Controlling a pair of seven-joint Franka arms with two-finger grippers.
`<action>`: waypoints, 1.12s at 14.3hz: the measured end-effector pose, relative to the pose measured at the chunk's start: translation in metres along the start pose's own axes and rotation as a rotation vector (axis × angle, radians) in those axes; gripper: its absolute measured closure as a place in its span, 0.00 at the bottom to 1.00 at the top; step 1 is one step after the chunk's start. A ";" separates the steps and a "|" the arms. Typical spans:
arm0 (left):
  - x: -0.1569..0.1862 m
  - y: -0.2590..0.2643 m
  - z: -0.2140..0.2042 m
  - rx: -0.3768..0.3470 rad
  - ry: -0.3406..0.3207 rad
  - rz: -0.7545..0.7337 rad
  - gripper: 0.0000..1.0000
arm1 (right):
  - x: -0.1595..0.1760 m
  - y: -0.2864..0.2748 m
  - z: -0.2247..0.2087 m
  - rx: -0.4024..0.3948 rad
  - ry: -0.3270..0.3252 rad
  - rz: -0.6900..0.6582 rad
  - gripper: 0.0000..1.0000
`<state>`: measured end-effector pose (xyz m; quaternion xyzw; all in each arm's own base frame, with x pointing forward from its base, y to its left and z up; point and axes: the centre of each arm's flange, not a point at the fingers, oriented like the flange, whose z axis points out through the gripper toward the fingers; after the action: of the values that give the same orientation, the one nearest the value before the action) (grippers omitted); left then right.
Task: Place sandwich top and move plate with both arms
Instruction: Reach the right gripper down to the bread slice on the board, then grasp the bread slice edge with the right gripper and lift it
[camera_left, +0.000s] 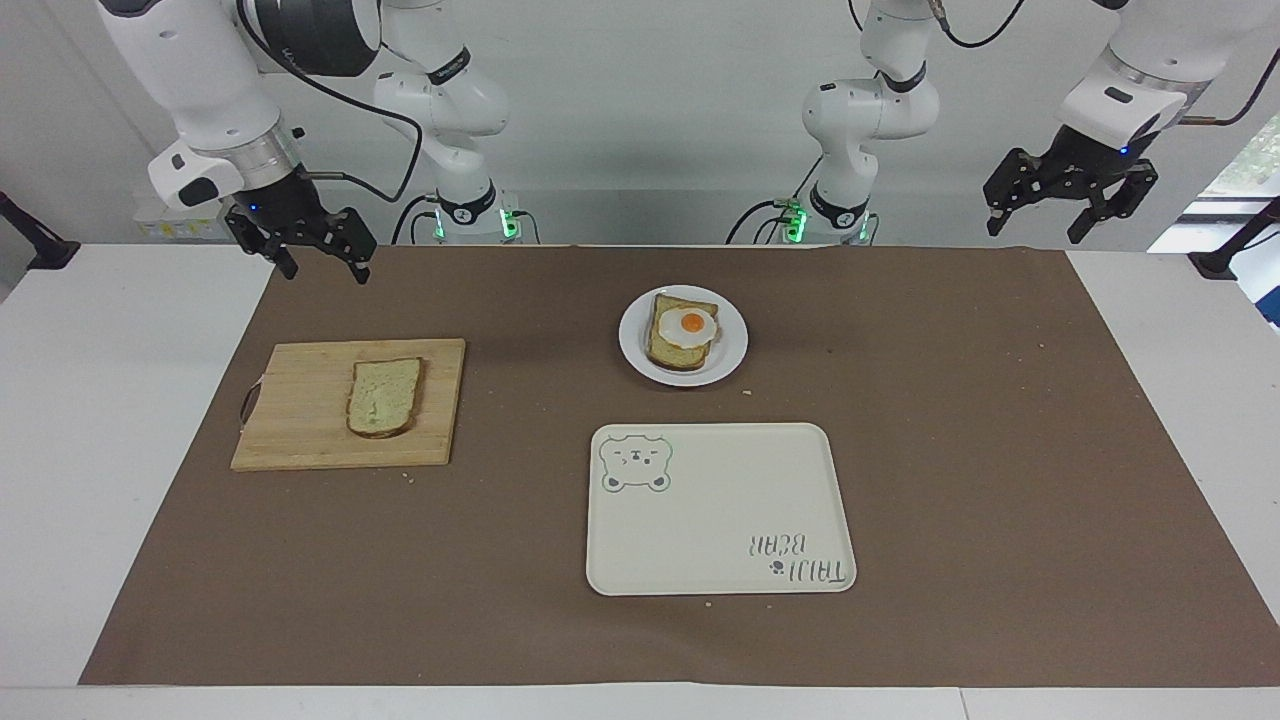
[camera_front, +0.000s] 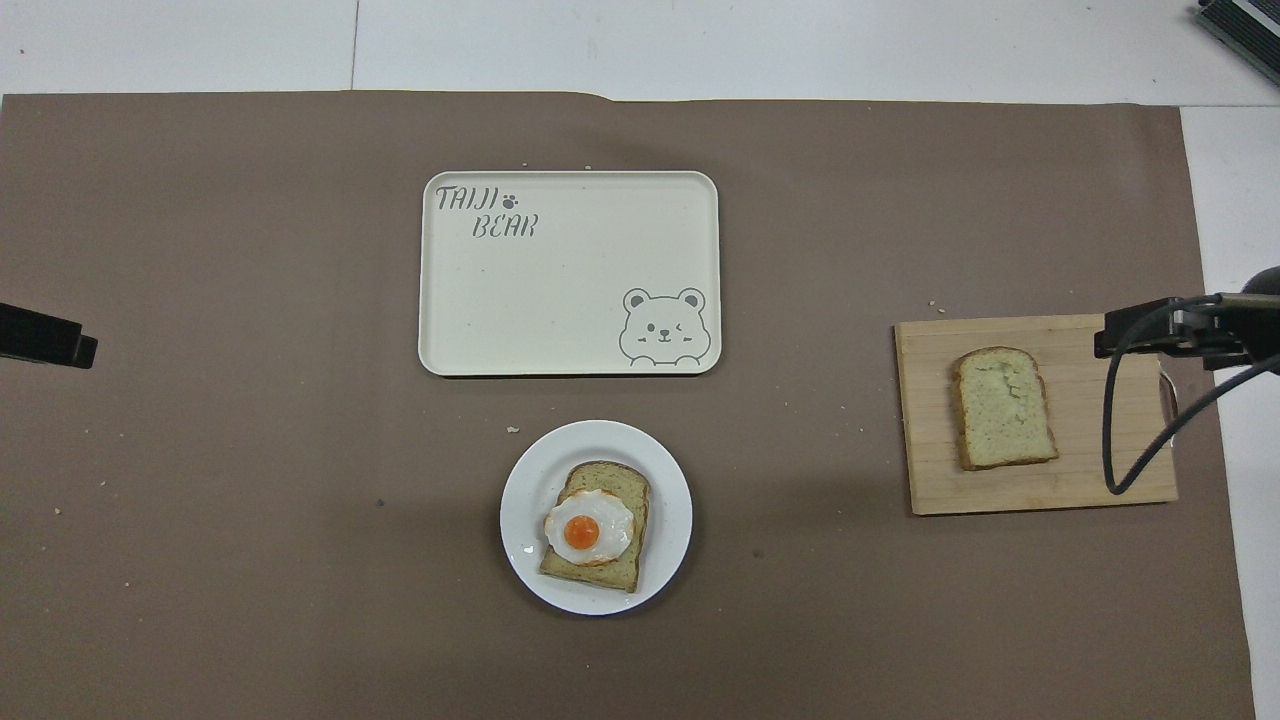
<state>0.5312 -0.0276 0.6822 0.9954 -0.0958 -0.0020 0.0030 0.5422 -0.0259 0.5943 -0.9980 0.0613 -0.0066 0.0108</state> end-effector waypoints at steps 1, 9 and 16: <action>0.000 0.000 0.000 0.000 0.000 0.000 0.00 | 0.000 0.001 0.009 0.000 0.002 0.001 0.00; 0.000 0.000 0.000 0.000 0.000 0.000 0.00 | 0.008 0.042 0.136 0.002 -0.039 -0.004 0.00; 0.000 0.000 0.000 0.000 0.000 0.000 0.00 | 0.007 0.059 0.227 0.082 -0.035 -0.027 0.00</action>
<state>0.5312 -0.0276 0.6822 0.9954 -0.0958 -0.0020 0.0030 0.5450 -0.0801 0.3657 -0.9974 0.0474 0.0083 0.0527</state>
